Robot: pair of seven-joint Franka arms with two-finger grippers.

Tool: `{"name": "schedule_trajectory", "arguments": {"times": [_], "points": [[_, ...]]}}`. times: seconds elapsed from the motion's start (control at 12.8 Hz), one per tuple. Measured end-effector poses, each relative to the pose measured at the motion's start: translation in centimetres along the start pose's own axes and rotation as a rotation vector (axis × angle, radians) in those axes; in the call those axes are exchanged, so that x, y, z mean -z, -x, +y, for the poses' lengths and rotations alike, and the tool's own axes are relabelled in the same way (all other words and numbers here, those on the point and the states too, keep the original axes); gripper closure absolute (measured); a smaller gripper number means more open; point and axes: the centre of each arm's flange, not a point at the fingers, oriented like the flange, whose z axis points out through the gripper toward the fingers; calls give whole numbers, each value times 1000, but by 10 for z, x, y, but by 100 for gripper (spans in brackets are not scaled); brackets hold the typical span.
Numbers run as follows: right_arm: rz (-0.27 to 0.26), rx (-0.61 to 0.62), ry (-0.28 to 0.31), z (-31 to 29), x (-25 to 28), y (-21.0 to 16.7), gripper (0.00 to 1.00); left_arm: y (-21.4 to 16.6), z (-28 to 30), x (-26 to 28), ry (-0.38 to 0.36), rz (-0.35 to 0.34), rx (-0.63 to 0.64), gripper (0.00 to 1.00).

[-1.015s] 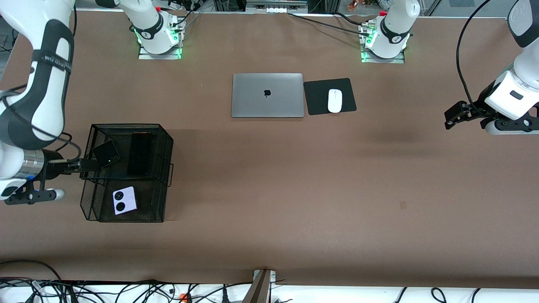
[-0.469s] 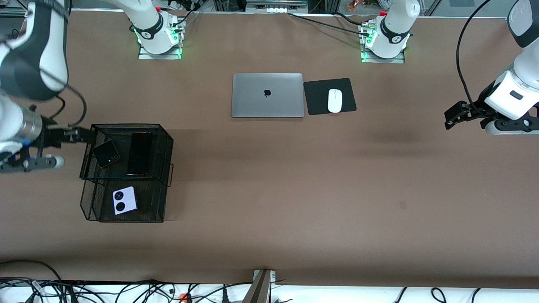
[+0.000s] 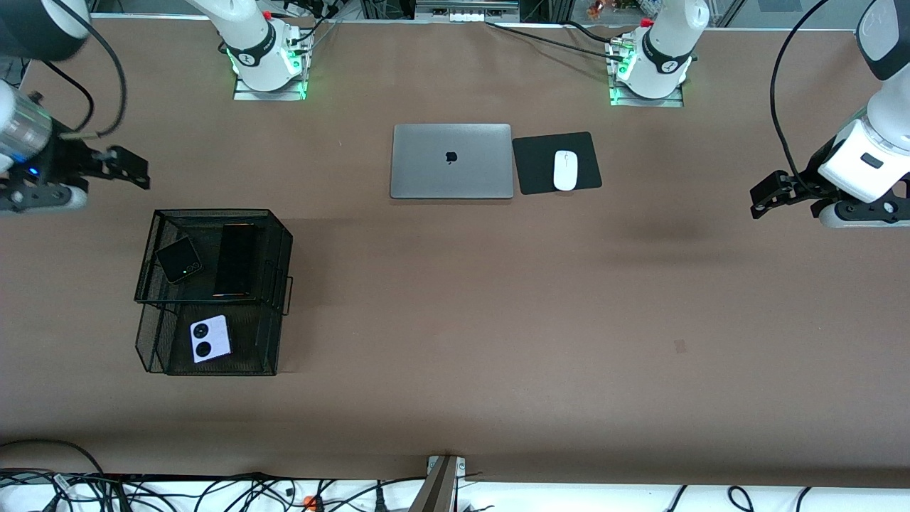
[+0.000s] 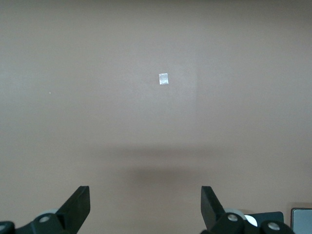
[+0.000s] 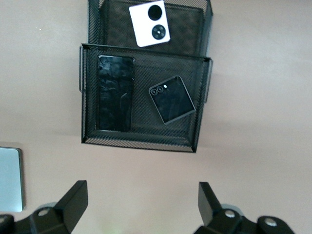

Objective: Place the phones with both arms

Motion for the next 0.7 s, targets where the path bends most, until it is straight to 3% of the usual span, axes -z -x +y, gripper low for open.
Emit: {"name": "schedule_trajectory", "arguments": {"times": [0.39,0.7], "points": [[6,-58,-5,31,40,16,0,0,0,0,0,0,-1,0],[-2,-59,-6,31,42,18,0,0,1,0,0,1,-2,0]]}}
